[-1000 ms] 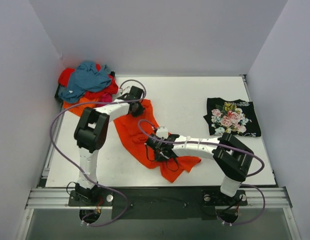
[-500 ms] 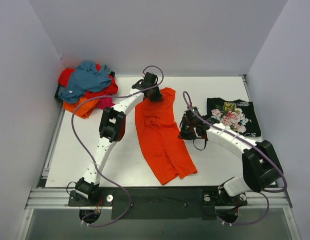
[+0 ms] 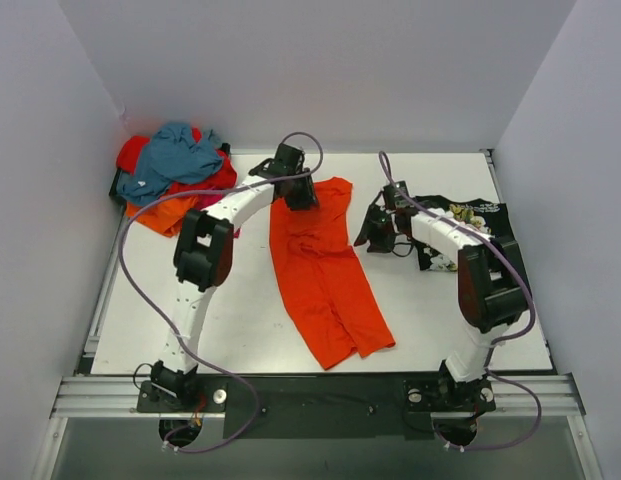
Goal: Fold and stack the t-shirts
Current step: Rotate the tshirt 90 degrees
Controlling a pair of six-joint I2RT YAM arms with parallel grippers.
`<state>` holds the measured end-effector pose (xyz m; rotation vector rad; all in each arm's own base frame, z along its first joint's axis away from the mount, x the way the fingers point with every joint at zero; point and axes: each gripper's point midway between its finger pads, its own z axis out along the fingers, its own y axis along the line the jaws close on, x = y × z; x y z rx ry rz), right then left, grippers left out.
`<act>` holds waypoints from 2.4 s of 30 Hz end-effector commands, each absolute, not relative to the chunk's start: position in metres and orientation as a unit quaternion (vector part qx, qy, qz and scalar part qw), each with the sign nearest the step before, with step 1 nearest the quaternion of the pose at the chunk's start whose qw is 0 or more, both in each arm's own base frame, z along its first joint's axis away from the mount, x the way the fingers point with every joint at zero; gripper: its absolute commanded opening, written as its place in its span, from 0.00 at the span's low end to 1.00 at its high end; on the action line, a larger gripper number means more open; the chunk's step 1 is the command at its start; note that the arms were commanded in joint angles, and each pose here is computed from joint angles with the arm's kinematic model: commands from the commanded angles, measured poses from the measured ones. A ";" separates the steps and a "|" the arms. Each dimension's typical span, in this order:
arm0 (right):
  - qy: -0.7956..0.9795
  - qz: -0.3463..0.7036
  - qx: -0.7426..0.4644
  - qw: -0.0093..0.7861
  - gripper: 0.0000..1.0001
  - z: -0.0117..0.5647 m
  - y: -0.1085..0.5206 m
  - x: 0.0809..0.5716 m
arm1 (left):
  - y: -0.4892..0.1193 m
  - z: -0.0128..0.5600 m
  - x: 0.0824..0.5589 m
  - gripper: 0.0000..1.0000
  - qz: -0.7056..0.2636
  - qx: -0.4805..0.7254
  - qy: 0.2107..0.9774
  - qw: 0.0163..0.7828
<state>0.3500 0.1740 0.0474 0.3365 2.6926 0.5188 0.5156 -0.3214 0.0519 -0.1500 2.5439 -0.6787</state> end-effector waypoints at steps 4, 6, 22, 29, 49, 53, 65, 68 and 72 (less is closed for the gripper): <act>0.950 0.233 0.115 0.175 0.41 0.054 0.199 0.396 | -0.273 0.153 0.482 0.49 -0.278 -0.056 0.896 0.342; 0.948 0.238 0.121 0.171 0.43 0.050 0.205 0.408 | -0.251 0.144 0.468 0.49 -0.271 -0.085 0.897 0.339; 0.954 0.229 0.149 0.121 0.27 0.010 0.222 0.445 | -0.173 0.044 0.423 0.52 -0.223 -0.171 0.916 0.287; 0.951 0.231 0.164 0.124 0.00 0.011 0.218 0.467 | -0.182 0.022 0.451 0.47 -0.245 -0.187 0.913 0.267; 0.933 0.241 0.217 0.154 0.39 0.018 0.166 0.531 | -0.211 0.015 0.541 0.43 -0.265 -0.174 0.911 0.265; 0.939 0.207 0.201 0.188 0.48 0.054 0.151 0.507 | -0.205 0.039 0.516 0.47 -0.262 -0.156 0.911 0.278; 0.965 0.097 0.191 0.148 0.46 0.028 0.105 0.289 | -0.231 0.048 0.321 0.47 -0.273 -0.111 0.925 0.238; 0.969 0.089 0.172 0.151 0.45 0.031 0.102 0.251 | -0.232 0.051 0.281 0.47 -0.280 -0.103 0.926 0.231; 0.977 0.073 0.157 0.126 0.45 0.019 0.098 0.201 | -0.245 0.045 0.232 0.47 -0.287 -0.092 0.932 0.201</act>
